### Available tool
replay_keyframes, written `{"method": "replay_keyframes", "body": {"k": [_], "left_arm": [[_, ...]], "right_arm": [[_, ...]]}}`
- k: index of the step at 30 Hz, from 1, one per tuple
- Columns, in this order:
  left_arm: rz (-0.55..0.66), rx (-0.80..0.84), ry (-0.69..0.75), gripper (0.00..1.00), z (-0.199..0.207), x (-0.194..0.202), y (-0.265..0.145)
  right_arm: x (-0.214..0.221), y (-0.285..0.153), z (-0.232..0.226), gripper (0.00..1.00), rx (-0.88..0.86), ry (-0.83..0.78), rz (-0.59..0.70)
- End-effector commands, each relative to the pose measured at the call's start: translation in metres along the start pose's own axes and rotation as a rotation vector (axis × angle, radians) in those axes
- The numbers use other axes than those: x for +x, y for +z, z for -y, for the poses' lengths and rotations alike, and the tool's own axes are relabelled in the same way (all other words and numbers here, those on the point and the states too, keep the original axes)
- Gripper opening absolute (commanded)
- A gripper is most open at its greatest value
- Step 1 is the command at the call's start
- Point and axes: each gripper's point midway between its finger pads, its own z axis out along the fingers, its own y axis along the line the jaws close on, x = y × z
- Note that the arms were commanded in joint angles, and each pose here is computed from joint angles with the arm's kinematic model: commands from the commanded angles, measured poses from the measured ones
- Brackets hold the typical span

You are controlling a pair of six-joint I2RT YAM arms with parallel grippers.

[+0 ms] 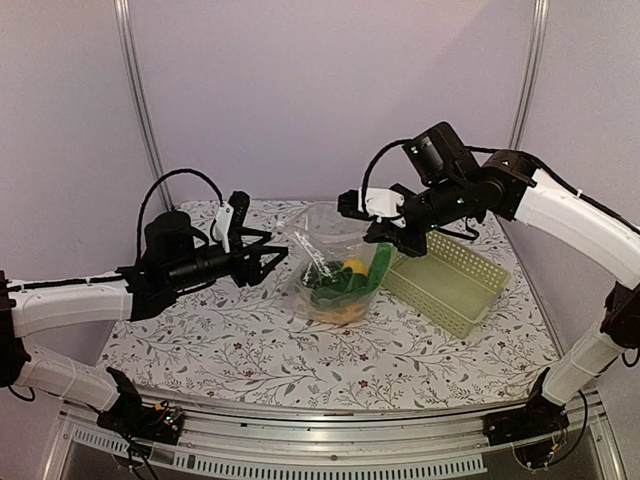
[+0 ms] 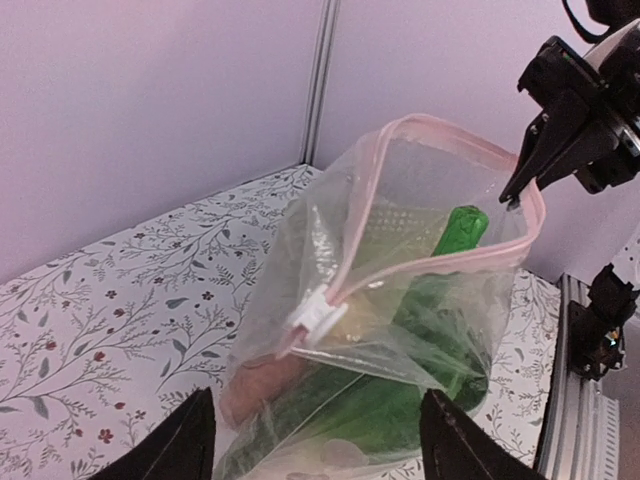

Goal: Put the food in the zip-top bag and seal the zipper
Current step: Pass from the left arm to the right, then pass from the right arm to the left

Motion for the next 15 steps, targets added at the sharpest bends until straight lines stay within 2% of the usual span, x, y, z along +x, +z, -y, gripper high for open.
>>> {"method": "replay_keyframes", "body": {"k": [1,7,15], "left_arm": [[0.163,0.145,0.024,0.67,0.017,-0.021,0.012],[0.247,0.189,0.04,0.55,0.014,-0.033,0.03],[0.272,0.275,0.015,0.41,0.013,-0.035,0.059]], "right_arm": [[-0.007,-0.014,0.006,0.0,0.02,0.028,0.061],[0.004,-0.01,0.006,0.0,0.011,0.054,0.046],[0.005,-0.017,0.014,0.0,0.032,0.076,0.059]]}}
